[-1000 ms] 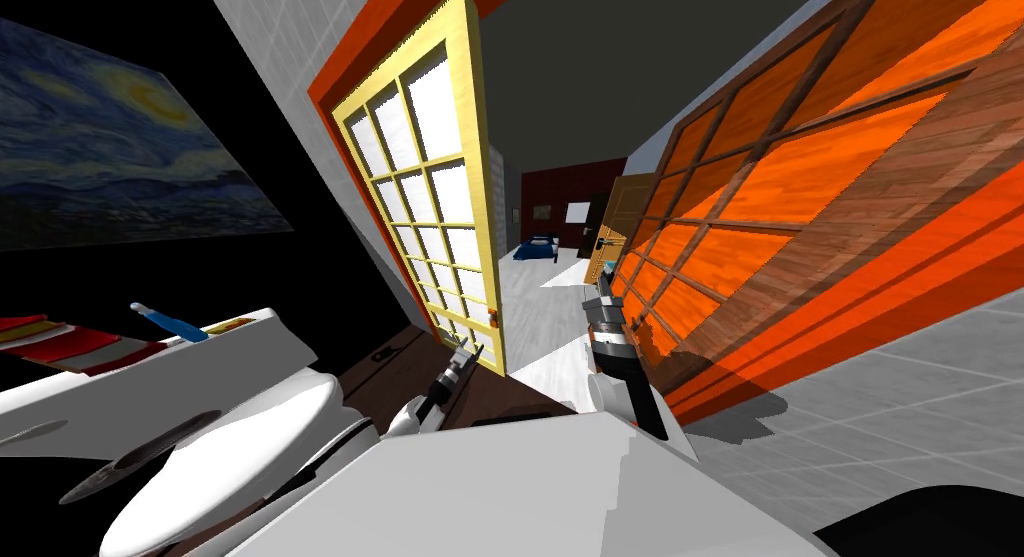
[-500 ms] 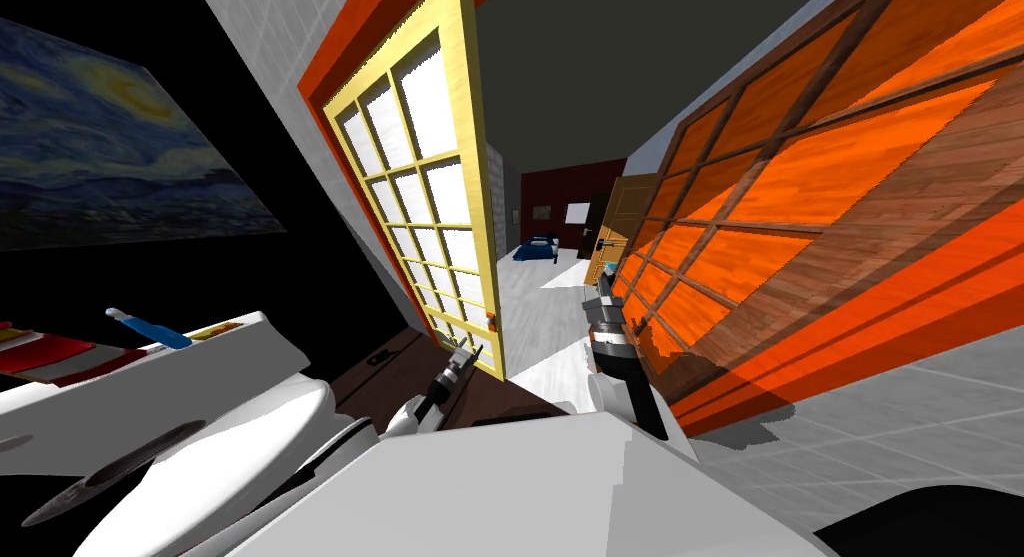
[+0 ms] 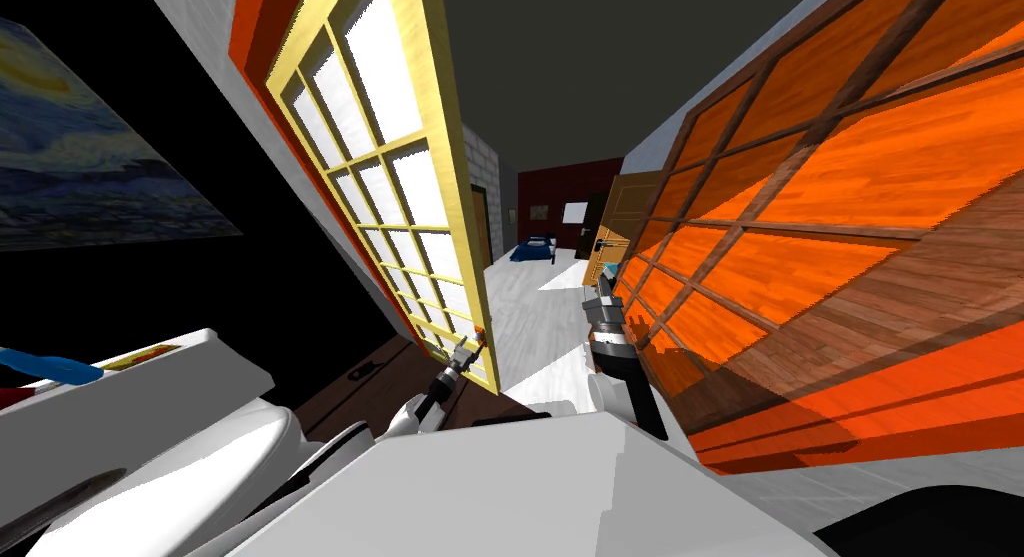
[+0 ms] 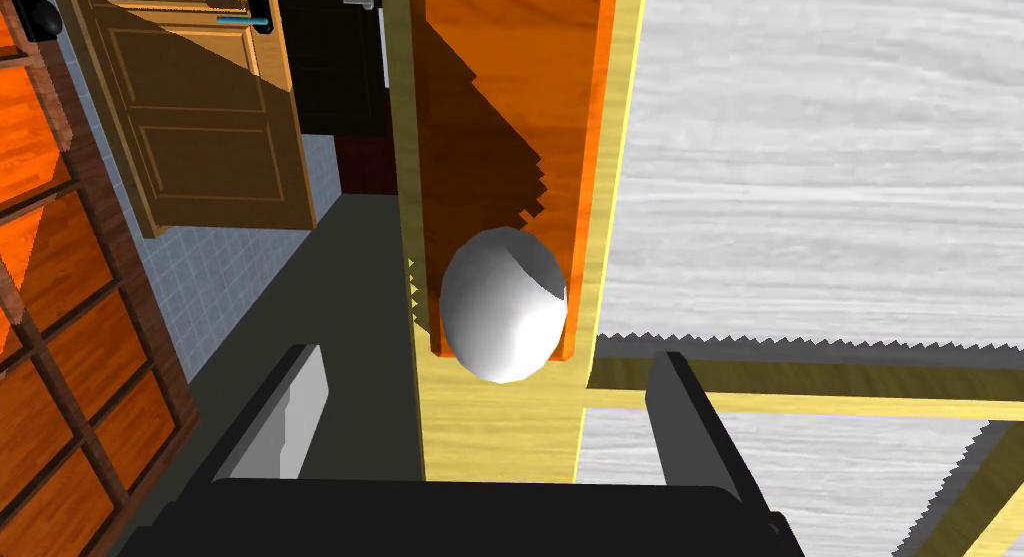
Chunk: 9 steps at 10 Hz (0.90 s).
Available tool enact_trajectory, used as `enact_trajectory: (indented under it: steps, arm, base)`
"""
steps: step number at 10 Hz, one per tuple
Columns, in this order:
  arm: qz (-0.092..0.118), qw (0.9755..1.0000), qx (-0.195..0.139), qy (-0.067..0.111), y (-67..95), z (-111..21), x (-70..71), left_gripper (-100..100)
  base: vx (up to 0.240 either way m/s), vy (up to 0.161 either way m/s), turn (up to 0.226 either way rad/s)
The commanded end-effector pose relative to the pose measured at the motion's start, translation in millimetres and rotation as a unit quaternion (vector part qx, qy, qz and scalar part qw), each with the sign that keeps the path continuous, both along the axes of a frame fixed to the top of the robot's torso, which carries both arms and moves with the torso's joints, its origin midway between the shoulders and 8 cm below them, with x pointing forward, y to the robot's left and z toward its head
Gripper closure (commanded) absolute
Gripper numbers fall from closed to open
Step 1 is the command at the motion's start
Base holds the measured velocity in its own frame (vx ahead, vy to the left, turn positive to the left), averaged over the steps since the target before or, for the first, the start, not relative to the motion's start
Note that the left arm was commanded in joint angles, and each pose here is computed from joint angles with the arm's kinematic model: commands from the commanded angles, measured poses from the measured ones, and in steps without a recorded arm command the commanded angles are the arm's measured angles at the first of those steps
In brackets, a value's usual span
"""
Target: Push the door open
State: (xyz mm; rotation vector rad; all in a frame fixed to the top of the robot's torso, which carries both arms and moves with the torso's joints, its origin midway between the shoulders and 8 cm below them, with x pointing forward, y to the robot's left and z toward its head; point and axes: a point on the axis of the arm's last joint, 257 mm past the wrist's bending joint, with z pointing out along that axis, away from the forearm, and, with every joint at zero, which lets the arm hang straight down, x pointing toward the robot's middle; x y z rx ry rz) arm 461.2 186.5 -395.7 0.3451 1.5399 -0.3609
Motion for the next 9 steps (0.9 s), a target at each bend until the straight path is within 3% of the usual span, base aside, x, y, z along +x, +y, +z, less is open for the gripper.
enact_trajectory:
  steps: [1, 2, 3, 4, 5, 9]
  arm:
    - [0.001, 1.0000, 0.000, 0.000, -2.4, 0.7, 3.0, -100]
    - [-0.003, 1.0000, -0.005, -0.007, -6.7, 5.7, 5.2, -100]
    - [0.005, 1.0000, 0.002, 0.004, -0.3, -2.3, 3.6, -100]
    - [0.002, 1.0000, -0.001, -0.001, -2.2, 1.4, 3.2, -100]
    - [0.002, 1.0000, -0.001, -0.001, -2.2, 1.4, 3.2, 100]
    - [0.002, 1.0000, -0.001, -0.001, -2.2, 1.4, 3.2, 100]
  base:
    - [0.137, -0.047, 0.001]
    - [0.034, -0.004, 0.000]
    - [0.074, -0.034, -0.051]
    - [0.048, -0.020, -0.006]
    - [-0.012, 0.006, 0.008]
    - [-0.005, 0.005, -0.003]
